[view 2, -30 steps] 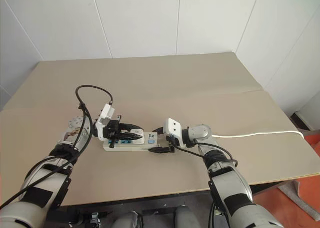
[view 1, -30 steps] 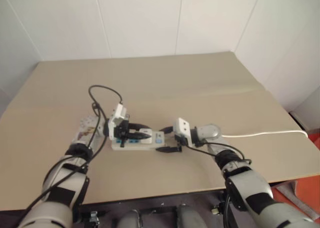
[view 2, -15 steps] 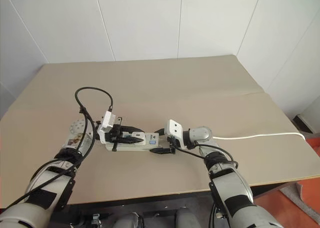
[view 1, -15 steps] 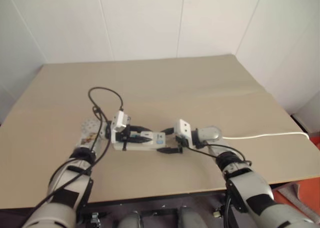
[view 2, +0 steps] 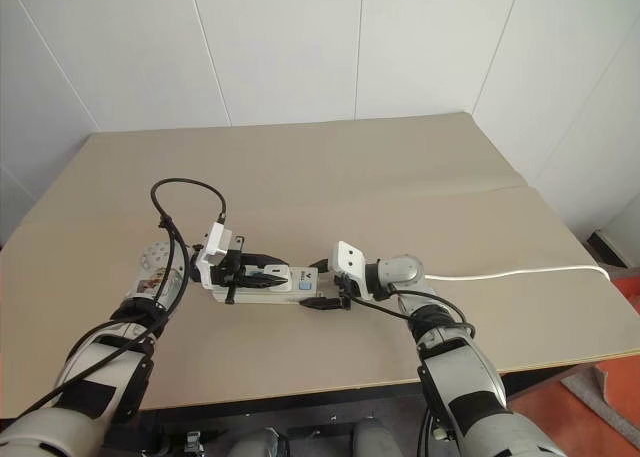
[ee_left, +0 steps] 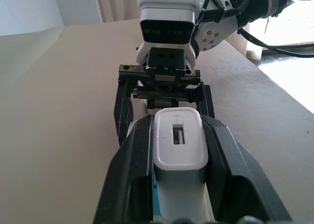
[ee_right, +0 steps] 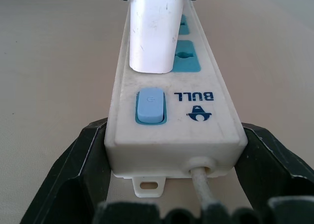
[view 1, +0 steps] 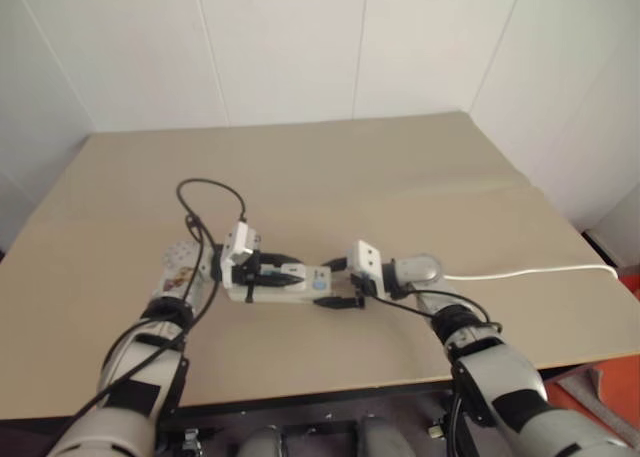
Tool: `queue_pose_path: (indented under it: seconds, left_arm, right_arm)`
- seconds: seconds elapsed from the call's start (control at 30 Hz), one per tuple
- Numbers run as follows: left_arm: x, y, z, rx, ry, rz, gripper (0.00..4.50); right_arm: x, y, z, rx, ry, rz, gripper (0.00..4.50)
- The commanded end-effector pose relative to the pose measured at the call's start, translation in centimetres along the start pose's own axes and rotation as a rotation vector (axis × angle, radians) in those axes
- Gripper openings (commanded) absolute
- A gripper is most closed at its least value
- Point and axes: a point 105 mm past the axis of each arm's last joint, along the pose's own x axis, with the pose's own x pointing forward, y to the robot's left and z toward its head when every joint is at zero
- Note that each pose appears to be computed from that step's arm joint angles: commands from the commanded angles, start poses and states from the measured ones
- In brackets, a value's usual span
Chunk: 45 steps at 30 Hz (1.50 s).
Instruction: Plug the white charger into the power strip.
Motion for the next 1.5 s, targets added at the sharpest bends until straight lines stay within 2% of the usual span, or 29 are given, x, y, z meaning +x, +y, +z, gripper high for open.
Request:
queue_pose_path:
  seconds: [0.03,0.2,0.53,0.57,0.83,1.03,1.13,1.3,1.5]
  left_arm:
    - [-2.4,-1.7,-3.8,-0.125,0.143,0.017,1.03]
    - [-2.3,-1.7,-3.6,-0.104,0.145,0.009,1.03]
    - [-2.3,-1.5,-3.4,-0.066,0.152,0.009,4.30]
    - [-2.4,-1.5,-3.4,-0.065,0.155,0.008,4.46]
    - [-3.2,-1.3,-1.8,0.027,0.211,-0.033,4.46]
    - [-4.7,-0.8,3.0,0.193,0.193,-0.047,4.46]
    - [-5.8,-0.7,5.4,0.231,0.168,-0.022,4.50]
    - [-8.3,-1.0,8.3,0.258,0.172,0.036,4.50]
    - [-10.9,-2.6,9.2,0.263,0.266,0.088,4.50]
  right_arm:
    - [0.2,2.2,-2.0,-0.010,0.086,0.110,3.43]
    - [0.2,2.2,-2.0,-0.010,0.087,0.109,3.43]
    - [0.3,2.2,-1.9,-0.015,0.084,0.109,3.43]
    - [0.3,2.2,-1.9,-0.015,0.085,0.109,3.43]
    - [0.2,2.1,-2.0,-0.015,0.090,0.105,3.43]
    - [0.0,1.9,-1.9,0.027,0.086,0.108,3.43]
    - [-0.3,1.4,-1.6,0.067,0.070,0.104,4.43]
    - [-1.5,0.6,-0.7,0.047,0.042,0.088,4.47]
    - [-5.5,0.1,0.6,-0.040,0.023,0.035,4.47]
